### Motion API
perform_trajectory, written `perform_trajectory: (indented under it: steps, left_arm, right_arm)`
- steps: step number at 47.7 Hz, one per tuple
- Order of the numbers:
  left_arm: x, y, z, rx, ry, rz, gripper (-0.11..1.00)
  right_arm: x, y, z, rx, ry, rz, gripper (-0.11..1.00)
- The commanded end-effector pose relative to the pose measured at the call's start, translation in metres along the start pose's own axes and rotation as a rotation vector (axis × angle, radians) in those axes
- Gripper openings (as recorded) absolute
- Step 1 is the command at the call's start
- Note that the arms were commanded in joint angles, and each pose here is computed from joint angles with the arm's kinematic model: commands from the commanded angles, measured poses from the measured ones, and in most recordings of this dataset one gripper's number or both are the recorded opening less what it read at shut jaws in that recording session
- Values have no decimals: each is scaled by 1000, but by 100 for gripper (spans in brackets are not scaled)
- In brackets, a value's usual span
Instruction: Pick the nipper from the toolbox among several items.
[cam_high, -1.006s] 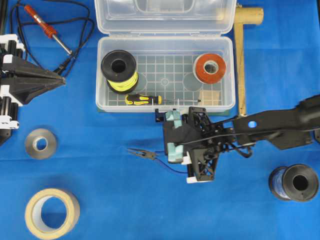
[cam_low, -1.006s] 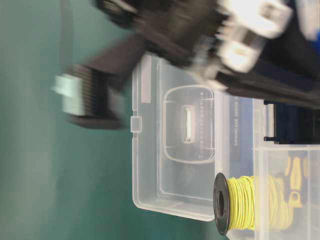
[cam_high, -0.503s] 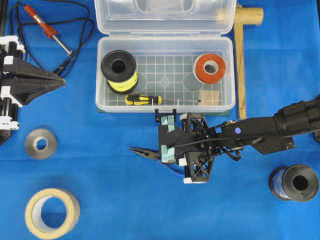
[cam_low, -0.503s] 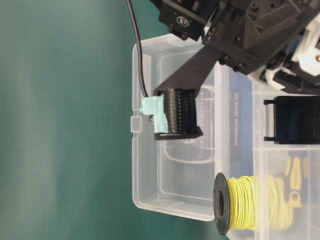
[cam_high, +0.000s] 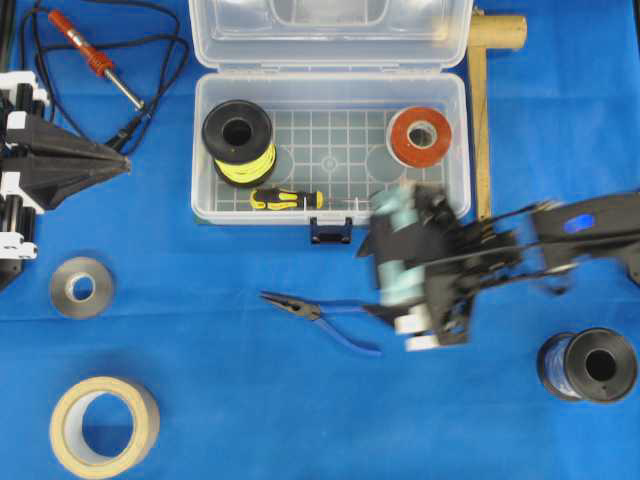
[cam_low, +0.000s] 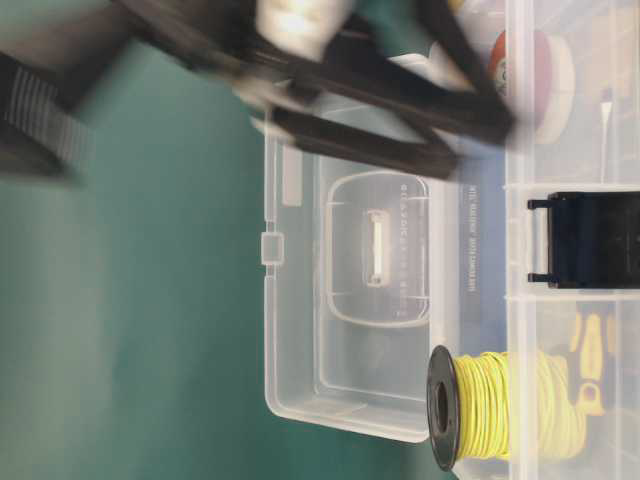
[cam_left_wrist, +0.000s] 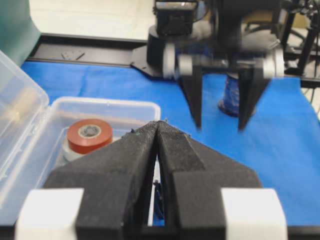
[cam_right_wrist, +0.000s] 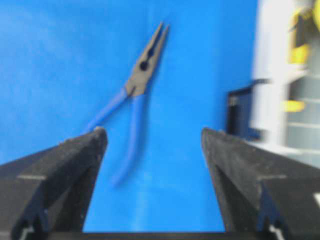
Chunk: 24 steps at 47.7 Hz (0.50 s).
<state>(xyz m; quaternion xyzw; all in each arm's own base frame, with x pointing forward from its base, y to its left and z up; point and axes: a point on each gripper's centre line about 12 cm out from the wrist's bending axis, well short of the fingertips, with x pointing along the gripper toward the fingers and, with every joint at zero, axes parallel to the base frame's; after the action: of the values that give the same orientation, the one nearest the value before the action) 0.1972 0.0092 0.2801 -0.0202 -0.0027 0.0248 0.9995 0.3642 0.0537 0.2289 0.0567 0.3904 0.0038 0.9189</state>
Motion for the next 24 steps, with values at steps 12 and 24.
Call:
perform_trajectory:
  steps: [12,24]
  left_arm:
    - [1,-2,4,-5,-13,-8,0]
    - [0,-5,3,-3,-10,-24,0]
  right_arm:
    - [-97,-31,-25,3,-247,-10,76]
    - [-132,-48,-76,28,-414,8,76]
